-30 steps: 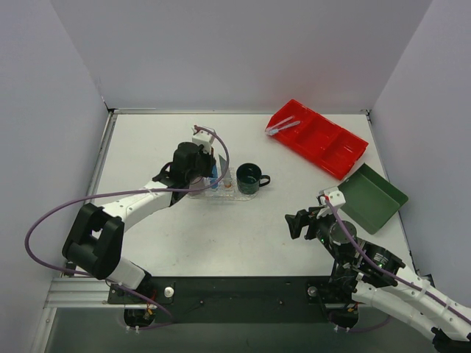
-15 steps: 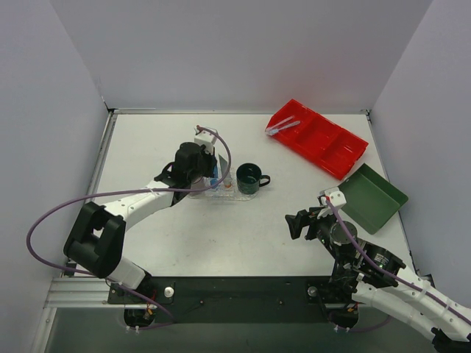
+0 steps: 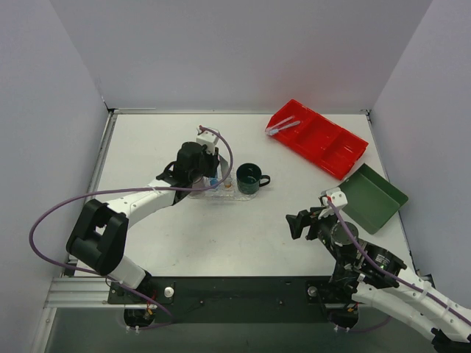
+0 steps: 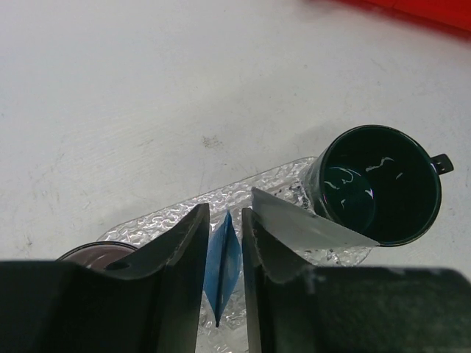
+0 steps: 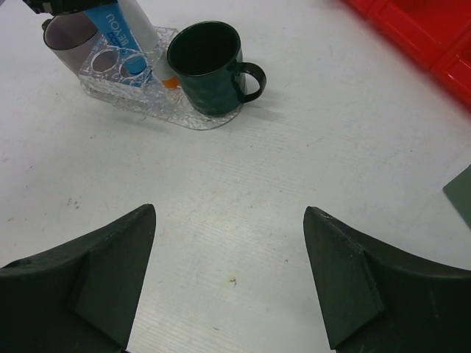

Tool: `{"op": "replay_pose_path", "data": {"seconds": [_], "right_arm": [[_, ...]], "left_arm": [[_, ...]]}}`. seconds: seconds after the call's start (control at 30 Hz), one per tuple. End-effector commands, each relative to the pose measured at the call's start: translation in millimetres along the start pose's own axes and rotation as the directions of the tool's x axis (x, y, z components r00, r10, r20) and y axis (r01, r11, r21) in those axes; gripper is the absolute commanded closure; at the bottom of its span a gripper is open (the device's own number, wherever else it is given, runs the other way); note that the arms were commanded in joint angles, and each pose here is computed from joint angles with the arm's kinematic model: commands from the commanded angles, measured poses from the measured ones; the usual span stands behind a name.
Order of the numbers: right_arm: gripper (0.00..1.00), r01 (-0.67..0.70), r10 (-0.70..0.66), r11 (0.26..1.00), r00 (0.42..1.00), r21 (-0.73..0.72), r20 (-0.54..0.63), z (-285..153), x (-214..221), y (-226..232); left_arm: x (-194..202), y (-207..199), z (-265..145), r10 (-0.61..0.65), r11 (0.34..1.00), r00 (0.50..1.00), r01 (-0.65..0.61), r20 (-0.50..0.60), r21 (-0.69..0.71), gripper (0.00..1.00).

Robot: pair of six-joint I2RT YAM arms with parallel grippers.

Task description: Prepare toiletry sets of a toothbrush and toothpaste on the tray

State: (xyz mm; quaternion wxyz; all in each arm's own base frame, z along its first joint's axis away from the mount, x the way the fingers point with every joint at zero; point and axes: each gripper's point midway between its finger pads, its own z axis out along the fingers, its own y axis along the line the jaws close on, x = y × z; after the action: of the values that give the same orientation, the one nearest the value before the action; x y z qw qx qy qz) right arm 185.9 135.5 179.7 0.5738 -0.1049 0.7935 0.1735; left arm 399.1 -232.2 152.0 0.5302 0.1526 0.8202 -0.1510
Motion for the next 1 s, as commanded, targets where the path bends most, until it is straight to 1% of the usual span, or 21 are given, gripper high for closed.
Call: {"op": "replay_pose_path", "data": {"seconds": [0.0,0.03,0.17,0.3,0.57,0.77,0.9,0.97], "right_arm": [[0.24,-0.018,0.018,0.999,1.0,0.03,0.022,-1,-5,-6],[0.24,-0.02,0.019,0.999,1.0,0.03,0.025,-2,-6,-6],[0.24,-0.02,0.019,0.999,0.999,0.032,0.025,-3,-8,-6],[0.24,-0.022,0.021,0.999,1.0,0.03,0.021,-3,-7,-5],[0.24,-0.029,0.027,0.999,0.999,0.042,0.04,-7,-18,-8],[0.23,-0.022,0.017,0.996,0.998,0.085,0.062,-16,-33,-17],[0.21,-0.016,0.005,0.99,0.997,0.137,0.08,-28,-58,-27],[0.17,0.012,-0.024,0.986,0.997,0.167,0.069,-33,-64,-32]], "left_arm": [[-25,-4,1,0.013,1.0,0.998,-0.013,0.057,0.006,0.63],[-27,-5,0,0.011,1.0,0.998,-0.012,0.062,0.006,0.59],[-32,-7,-4,0.009,1.0,0.997,-0.01,0.071,0.017,0.53],[-33,-9,-10,0.011,1.0,0.997,-0.012,0.071,0.021,0.5],[-49,-4,-31,0.012,1.0,0.993,-0.012,0.116,-0.003,0.46],[-65,-4,-56,0.008,1.0,0.985,-0.009,0.171,0.003,0.36],[-78,-5,-82,-0.001,1.0,0.982,-0.003,0.191,0.021,0.33],[-82,-8,-92,-0.003,0.999,0.98,-0.004,0.2,0.037,0.3]]}}
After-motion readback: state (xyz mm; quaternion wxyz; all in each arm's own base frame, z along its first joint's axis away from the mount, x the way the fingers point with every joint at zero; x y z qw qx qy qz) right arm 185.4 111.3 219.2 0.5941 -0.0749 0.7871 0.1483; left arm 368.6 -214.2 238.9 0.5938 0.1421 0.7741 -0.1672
